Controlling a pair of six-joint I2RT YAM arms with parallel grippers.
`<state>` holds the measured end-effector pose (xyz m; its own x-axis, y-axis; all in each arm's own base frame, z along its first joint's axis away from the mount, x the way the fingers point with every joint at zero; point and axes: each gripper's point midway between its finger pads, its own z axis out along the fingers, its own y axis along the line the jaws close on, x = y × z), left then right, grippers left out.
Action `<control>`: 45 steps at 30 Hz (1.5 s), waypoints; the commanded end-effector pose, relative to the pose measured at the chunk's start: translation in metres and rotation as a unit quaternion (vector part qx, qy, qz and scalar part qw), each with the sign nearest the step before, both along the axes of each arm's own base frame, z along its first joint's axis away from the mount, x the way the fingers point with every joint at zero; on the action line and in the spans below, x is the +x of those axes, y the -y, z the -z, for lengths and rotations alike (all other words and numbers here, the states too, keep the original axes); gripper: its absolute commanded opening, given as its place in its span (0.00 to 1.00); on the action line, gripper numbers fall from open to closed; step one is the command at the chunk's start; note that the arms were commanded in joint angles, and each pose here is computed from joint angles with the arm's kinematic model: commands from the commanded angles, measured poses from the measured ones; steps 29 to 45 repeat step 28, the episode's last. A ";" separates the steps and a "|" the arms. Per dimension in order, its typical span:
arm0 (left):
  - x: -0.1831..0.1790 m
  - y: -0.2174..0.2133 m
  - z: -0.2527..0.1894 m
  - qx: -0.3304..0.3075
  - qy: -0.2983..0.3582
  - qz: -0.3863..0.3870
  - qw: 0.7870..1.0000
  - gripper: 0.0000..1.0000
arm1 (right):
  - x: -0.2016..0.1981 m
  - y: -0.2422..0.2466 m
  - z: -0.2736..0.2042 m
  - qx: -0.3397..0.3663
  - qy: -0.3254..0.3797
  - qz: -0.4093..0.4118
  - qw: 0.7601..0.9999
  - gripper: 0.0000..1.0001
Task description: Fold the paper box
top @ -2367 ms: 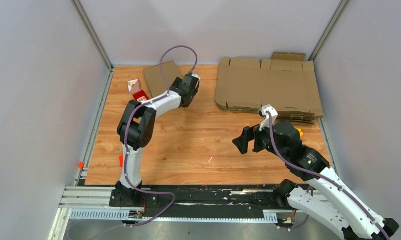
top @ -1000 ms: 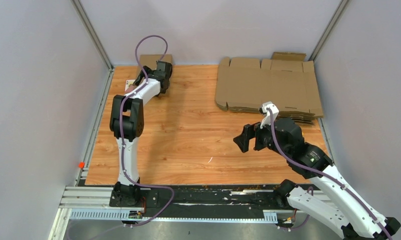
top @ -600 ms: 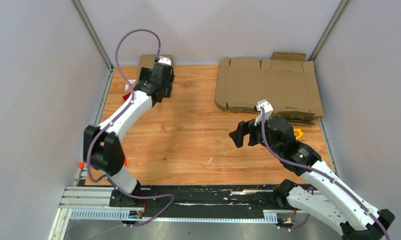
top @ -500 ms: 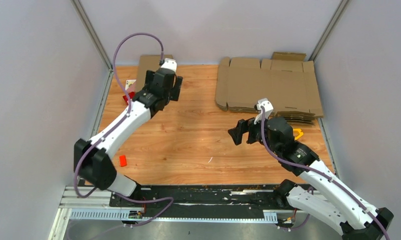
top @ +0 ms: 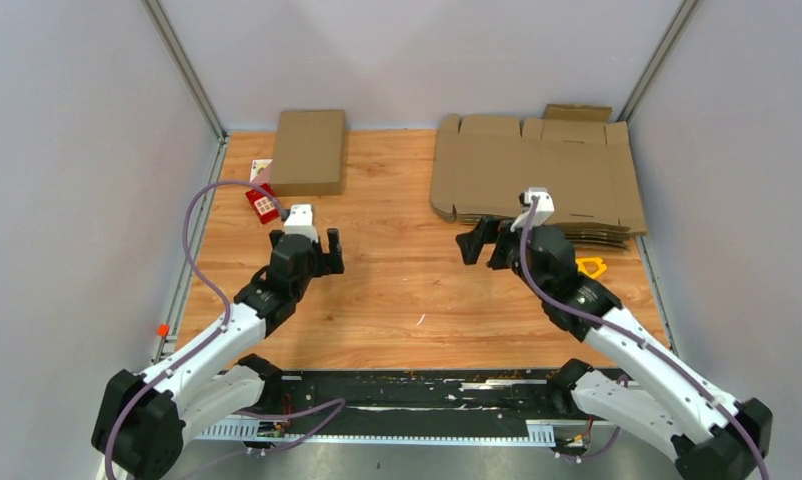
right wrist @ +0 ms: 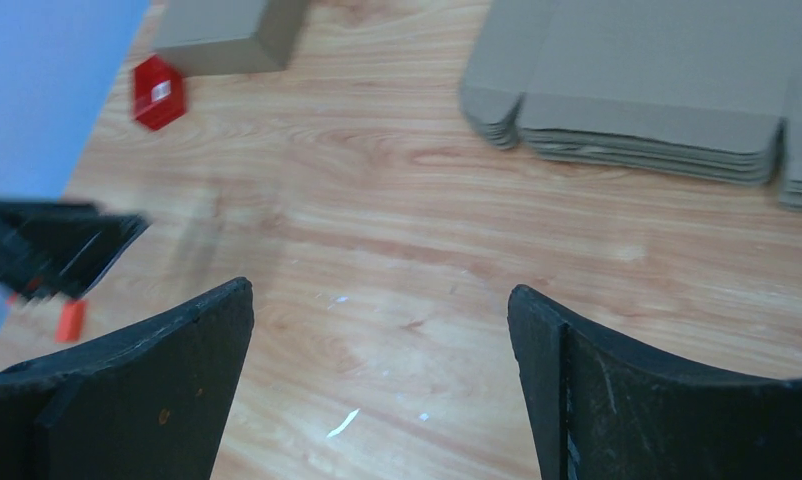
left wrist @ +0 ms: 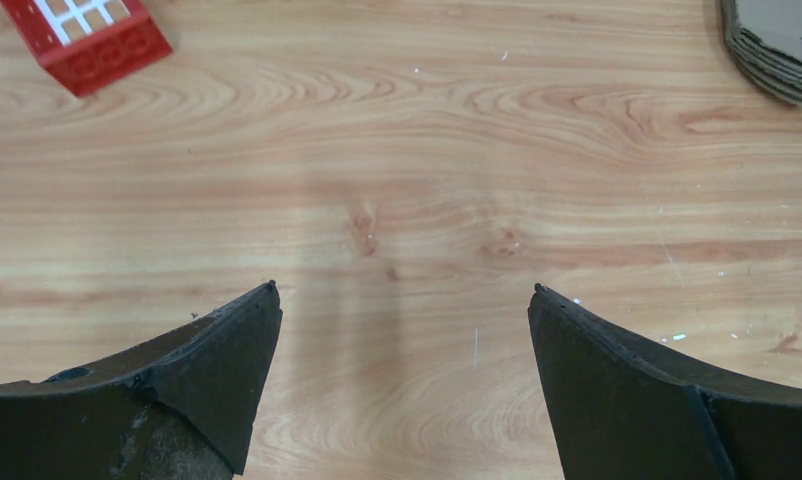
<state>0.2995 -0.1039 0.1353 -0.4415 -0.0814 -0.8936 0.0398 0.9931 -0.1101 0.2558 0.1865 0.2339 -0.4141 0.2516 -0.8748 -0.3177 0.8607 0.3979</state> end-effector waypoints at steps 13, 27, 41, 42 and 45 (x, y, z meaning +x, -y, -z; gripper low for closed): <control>-0.003 -0.025 0.001 -0.069 0.099 -0.077 0.990 1.00 | 0.085 0.156 0.125 0.049 -0.184 0.285 0.939 1.00; -0.012 -0.028 -0.014 -0.097 0.135 -0.075 0.983 1.00 | 0.082 0.130 0.116 0.055 -0.132 0.187 0.972 0.99; -0.012 -0.028 -0.015 -0.099 0.136 -0.076 0.983 1.00 | 0.081 0.130 0.116 0.056 -0.129 0.188 0.972 1.00; -0.012 -0.028 -0.015 -0.099 0.136 -0.076 0.983 1.00 | 0.081 0.130 0.116 0.056 -0.129 0.188 0.972 1.00; -0.012 -0.028 -0.015 -0.099 0.136 -0.076 0.983 1.00 | 0.081 0.130 0.116 0.056 -0.129 0.188 0.972 1.00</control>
